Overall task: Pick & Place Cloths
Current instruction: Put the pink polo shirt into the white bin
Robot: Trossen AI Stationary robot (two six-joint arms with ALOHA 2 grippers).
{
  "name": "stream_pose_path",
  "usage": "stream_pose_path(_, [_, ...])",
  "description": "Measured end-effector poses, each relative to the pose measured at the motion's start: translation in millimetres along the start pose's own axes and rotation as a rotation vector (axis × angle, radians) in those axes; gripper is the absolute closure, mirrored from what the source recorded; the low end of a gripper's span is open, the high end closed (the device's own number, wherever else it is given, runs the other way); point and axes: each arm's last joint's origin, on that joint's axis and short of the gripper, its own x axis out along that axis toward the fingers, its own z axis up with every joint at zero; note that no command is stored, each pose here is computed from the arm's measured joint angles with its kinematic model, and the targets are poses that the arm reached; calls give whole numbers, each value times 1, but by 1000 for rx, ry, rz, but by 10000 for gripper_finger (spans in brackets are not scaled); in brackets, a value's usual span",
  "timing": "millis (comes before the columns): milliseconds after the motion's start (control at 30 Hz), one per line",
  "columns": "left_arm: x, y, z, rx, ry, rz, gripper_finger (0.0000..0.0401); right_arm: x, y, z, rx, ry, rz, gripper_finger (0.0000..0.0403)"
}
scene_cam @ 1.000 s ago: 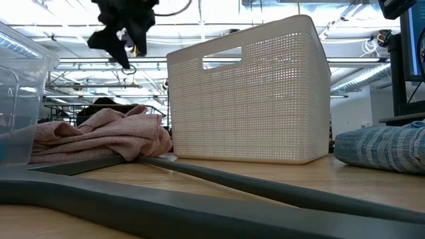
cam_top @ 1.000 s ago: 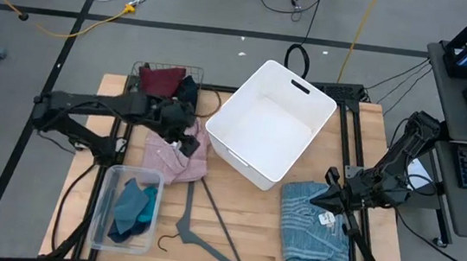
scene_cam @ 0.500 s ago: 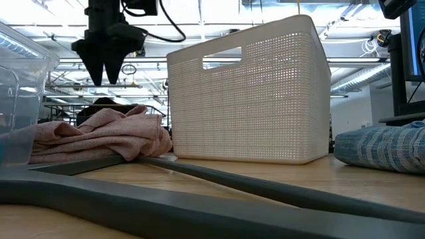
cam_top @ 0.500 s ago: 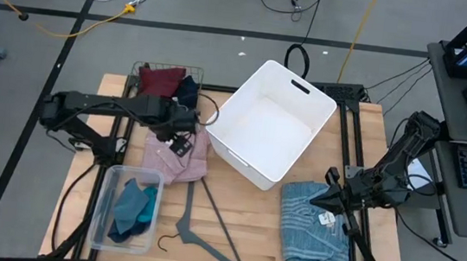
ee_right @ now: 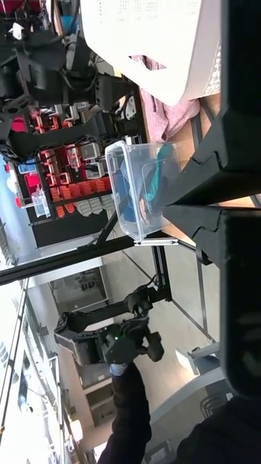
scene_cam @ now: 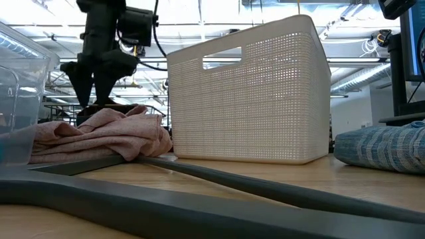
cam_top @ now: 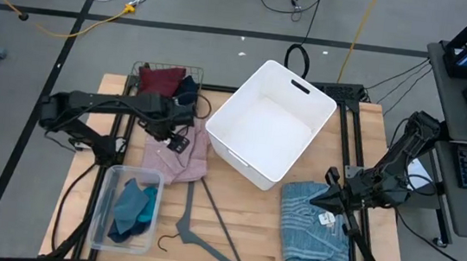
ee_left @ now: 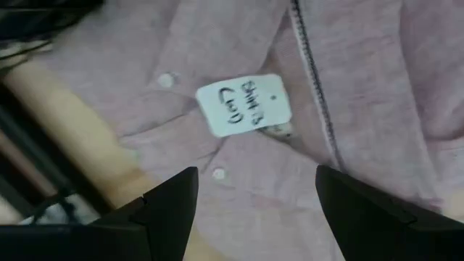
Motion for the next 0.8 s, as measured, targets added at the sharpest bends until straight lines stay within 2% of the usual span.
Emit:
stream_pose_path(100, [5,6,2,-16,-11,-49,119,0,0,0,0,0,0,403])
stream_pose_path(233, [8,22,0,-83,-8,-48,119,0,0,0,0,0,0,403])
stream_pose_path(533, [-3,60,-14,-227,-91,-138,119,0,0,0,0,0,0,403])
stream_pose_path(667, [11,65,-16,-261,-79,-211,118,0,0,0,0,0,0,403])
stream_pose_path(800, [31,70,-17,-284,-47,-214,118,0,0,0,0,0,0,403])
